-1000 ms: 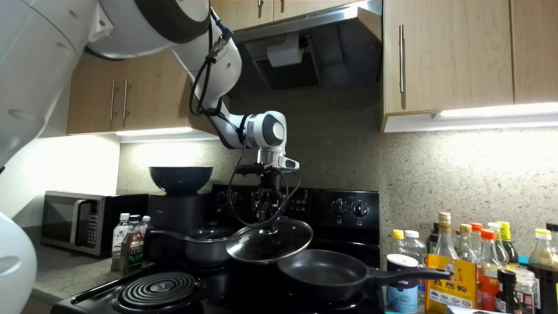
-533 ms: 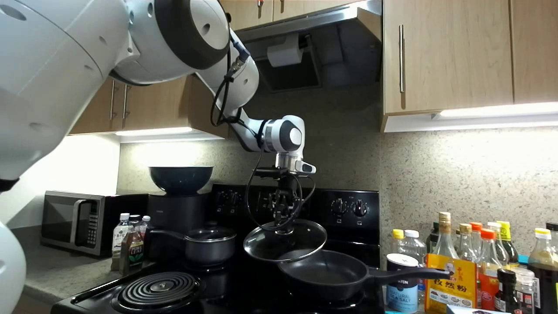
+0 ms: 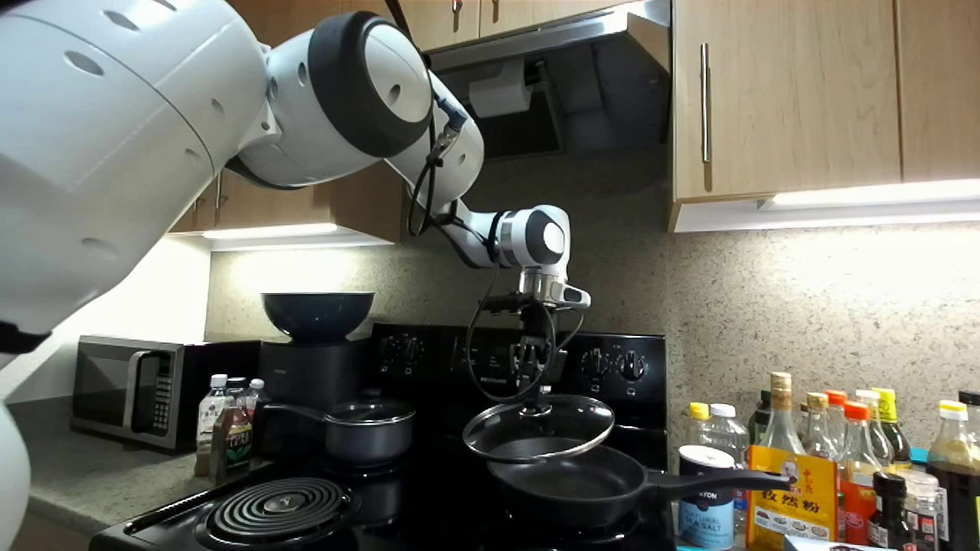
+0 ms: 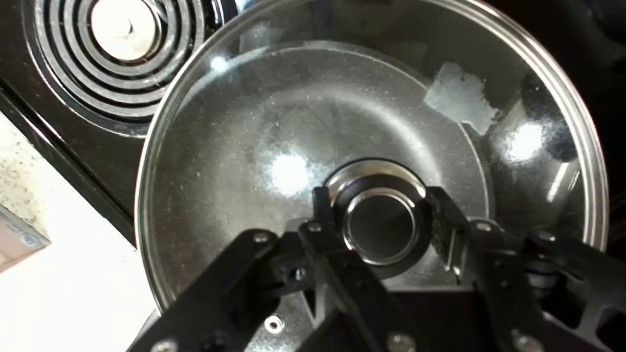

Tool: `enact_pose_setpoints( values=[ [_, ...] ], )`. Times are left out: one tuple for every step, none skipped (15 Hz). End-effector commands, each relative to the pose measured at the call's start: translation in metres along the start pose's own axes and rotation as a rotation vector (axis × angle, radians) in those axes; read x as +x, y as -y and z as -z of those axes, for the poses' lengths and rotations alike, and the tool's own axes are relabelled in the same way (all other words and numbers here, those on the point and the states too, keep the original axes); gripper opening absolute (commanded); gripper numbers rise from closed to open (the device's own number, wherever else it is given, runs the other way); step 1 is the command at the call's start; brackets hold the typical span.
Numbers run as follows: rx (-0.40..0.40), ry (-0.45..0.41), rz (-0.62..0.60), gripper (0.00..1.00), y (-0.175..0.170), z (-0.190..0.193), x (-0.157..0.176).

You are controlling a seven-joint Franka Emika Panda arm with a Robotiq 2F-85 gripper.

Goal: Cover the pan with the clear lid

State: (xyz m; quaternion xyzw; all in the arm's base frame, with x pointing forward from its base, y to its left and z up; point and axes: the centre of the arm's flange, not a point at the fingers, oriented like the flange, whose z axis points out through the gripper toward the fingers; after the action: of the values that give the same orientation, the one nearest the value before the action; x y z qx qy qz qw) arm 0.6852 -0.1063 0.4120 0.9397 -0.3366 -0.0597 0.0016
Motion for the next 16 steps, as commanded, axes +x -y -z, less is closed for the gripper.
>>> enact_pose_setpoints(
  values=[
    [-0.023, 0.054, -0.052, 0.25, -0.008, 0.002, 0.021],
    [-0.023, 0.067, -0.051, 0.25, -0.008, -0.005, 0.028],
    [-0.026, 0.075, -0.052, 0.25, -0.009, -0.011, 0.033],
    [-0.027, 0.080, -0.060, 0.25, -0.010, -0.018, 0.040],
    [-0.027, 0.087, -0.064, 0.25, -0.010, -0.024, 0.045],
    [-0.025, 0.090, -0.069, 0.25, -0.010, -0.029, 0.051],
    [-0.024, 0.095, -0.075, 0.25, -0.009, -0.034, 0.055],
    [-0.016, 0.096, -0.075, 0.25, -0.008, -0.036, 0.058],
    [-0.010, 0.097, -0.079, 0.25, -0.006, -0.036, 0.061],
    [-0.006, 0.094, -0.079, 0.25, -0.005, -0.035, 0.063],
    [-0.006, 0.091, -0.079, 0.25, -0.004, -0.035, 0.064],
    [-0.007, 0.089, -0.083, 0.25, -0.003, -0.034, 0.066],
    [-0.012, 0.087, -0.086, 0.25, -0.003, -0.033, 0.067],
    [-0.019, 0.086, -0.094, 0.25, -0.005, -0.033, 0.069],
    [-0.024, 0.086, -0.099, 0.25, -0.006, -0.033, 0.070],
    [-0.032, 0.086, -0.111, 0.25, -0.010, -0.033, 0.072]
  ],
)
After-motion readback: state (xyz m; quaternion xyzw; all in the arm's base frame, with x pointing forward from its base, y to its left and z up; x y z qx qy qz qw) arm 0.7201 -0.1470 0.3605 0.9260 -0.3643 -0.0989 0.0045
